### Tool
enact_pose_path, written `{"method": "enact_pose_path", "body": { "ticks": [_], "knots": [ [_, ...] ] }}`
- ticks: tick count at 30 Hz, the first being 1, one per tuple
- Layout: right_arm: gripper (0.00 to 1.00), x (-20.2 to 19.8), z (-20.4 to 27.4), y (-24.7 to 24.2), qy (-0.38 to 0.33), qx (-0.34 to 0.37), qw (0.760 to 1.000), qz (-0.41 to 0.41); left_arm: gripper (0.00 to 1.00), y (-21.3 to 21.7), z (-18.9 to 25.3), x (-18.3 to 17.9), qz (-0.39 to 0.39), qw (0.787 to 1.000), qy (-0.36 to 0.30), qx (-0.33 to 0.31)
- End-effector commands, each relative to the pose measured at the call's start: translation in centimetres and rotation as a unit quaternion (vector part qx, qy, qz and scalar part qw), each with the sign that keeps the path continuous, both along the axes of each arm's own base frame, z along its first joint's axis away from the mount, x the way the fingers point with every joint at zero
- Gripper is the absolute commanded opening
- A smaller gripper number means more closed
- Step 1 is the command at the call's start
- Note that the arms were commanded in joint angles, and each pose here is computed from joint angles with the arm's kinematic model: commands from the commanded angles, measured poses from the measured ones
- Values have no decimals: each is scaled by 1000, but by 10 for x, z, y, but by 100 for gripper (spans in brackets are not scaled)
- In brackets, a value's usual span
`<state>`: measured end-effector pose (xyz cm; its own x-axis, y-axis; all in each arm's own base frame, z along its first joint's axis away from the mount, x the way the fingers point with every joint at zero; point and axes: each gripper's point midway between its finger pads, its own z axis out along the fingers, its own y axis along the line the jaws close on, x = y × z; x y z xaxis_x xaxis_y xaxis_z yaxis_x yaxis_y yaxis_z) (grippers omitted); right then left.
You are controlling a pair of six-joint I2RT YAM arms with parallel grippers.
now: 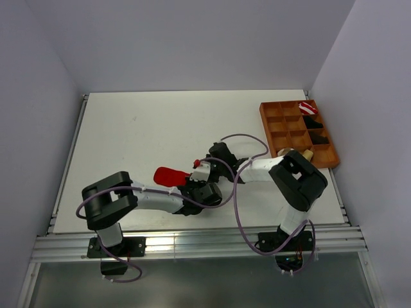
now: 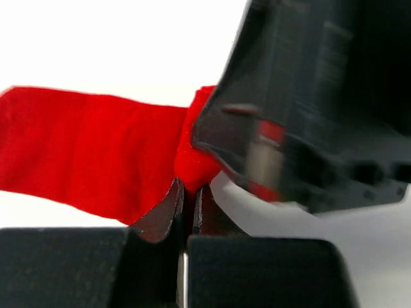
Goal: Roll the socks
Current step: Roll the sock at the center of the board.
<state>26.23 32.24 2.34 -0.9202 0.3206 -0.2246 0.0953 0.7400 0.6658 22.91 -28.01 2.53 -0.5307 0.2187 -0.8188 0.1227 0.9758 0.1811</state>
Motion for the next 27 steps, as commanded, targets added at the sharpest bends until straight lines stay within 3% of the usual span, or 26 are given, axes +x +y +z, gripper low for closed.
{"method": "enact_pose_path", "body": {
  "ticks": [1, 9, 12, 21, 27],
  "knots": [
    [16, 4, 17, 0, -42, 22, 999, -11, 0, 1, -18, -21, -14, 994, 86, -68],
    [54, 12, 49, -5, -111, 59, 992, -30, 0, 6, -6, -29, -16, 966, 148, -213],
    [62, 9, 46, -4, -107, 61, 992, -24, 0, 6, -1, -27, -7, 943, 167, -288],
    [64, -4, 36, 7, -92, 74, 993, -1, 0, 15, -6, -31, 17, 898, 208, -388],
    [64, -14, 24, 18, -70, 70, 995, 11, 0, 18, -5, -31, 22, 888, 209, -408]
  ]
}}
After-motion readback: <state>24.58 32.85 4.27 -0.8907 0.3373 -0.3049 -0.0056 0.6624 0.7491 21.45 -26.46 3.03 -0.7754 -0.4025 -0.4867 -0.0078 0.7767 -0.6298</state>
